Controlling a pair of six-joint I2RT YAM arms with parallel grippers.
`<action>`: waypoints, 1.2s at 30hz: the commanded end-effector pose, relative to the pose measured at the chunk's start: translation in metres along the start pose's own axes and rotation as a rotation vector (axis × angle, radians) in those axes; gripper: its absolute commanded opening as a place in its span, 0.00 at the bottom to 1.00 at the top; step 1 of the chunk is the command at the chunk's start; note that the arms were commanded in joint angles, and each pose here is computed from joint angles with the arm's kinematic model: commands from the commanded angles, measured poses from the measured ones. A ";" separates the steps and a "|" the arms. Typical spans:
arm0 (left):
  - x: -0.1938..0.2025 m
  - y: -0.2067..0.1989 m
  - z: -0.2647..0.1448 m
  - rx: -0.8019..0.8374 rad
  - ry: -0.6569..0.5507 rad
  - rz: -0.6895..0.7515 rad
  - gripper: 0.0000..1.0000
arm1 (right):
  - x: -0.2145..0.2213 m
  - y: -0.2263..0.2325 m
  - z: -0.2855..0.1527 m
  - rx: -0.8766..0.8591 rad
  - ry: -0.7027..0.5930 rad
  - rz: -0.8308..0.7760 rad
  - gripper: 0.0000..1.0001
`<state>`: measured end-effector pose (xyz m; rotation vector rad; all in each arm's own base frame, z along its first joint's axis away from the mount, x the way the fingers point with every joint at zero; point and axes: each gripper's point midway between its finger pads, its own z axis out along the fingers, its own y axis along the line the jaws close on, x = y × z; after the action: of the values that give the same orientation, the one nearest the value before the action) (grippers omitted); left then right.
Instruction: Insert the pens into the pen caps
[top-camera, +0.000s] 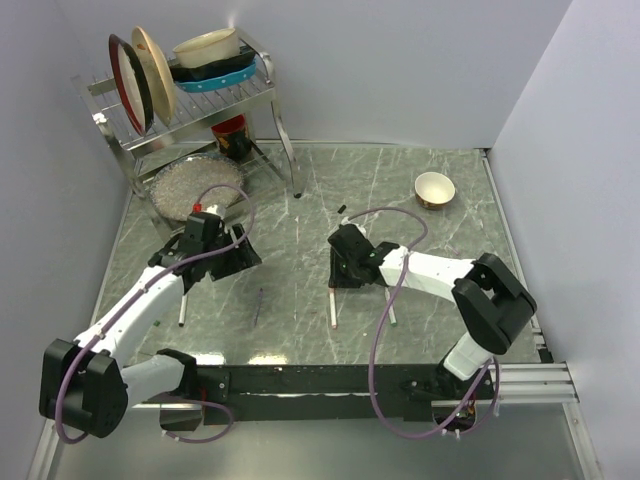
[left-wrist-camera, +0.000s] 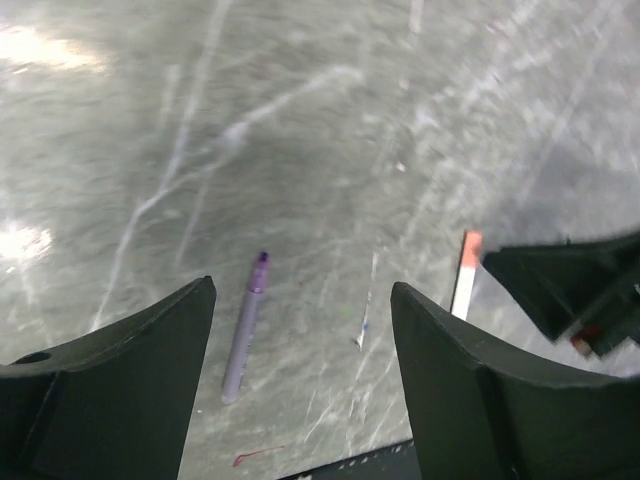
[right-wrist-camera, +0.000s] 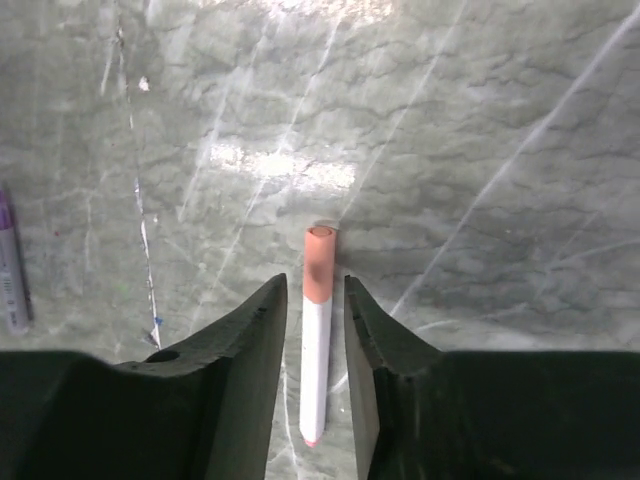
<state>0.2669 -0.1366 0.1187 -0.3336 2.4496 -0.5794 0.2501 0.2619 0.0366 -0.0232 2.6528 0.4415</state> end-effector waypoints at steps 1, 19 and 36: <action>-0.013 0.017 -0.002 -0.114 -0.065 -0.113 0.76 | -0.032 0.002 -0.023 0.034 -0.093 -0.019 0.41; -0.023 -0.024 -0.034 0.153 -0.102 0.074 0.79 | 0.024 -0.118 -0.072 0.277 0.052 -0.086 0.43; -0.018 -0.034 -0.035 0.234 -0.118 0.054 0.81 | 0.041 -0.136 -0.039 0.334 0.193 -0.022 0.34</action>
<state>0.2606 -0.1414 0.1566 -0.2279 2.3032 -0.7302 0.2019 0.1176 0.0115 0.0175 2.8842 -0.0464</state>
